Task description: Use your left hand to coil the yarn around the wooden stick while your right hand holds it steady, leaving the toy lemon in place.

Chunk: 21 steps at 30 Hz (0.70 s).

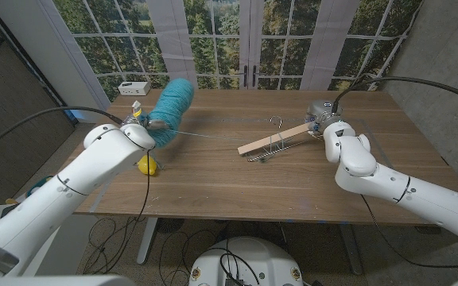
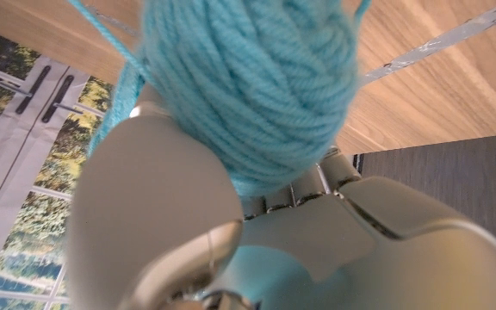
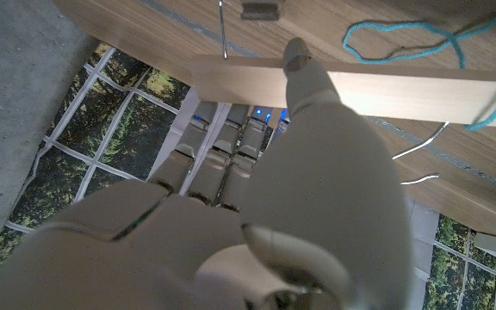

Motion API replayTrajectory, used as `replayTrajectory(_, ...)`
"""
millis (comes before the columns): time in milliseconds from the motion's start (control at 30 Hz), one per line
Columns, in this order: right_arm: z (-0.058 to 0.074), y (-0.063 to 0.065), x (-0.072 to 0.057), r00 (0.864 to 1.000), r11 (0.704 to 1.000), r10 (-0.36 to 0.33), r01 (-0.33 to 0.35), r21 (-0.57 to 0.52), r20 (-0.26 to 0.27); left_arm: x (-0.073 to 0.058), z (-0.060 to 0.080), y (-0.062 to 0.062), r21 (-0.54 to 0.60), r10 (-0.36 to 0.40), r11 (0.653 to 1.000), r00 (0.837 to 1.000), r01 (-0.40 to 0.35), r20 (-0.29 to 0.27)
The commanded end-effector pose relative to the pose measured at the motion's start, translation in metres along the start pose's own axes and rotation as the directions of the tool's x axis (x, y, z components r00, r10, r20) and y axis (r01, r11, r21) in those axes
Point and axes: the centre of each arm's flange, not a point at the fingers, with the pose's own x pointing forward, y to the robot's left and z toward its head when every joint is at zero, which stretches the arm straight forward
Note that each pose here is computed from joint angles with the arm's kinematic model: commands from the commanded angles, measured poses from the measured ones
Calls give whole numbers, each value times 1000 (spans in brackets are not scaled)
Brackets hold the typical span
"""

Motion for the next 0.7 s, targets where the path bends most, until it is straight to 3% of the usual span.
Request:
replayTrajectory(33, 7, 1, 12, 998, 998, 66, -66, -23, -20, 11, -11, -10, 104, 24, 995, 994, -13, -103)
replayTrajectory(300, 4, 3, 14, 998, 999, 44, -45, -10, -42, 13, -4, -11, 164, -17, 986, 996, 30, -83)
replayTrajectory(567, -1, 2, 16, 998, 1000, 23, -23, 16, -58, 8, 7, -8, 175, 17, 985, 999, -12, -27)
replayTrajectory(700, -6, -1, 16, 997, 998, 49, -48, 26, -53, 5, 12, -3, 168, 30, 985, 1000, -29, -5)
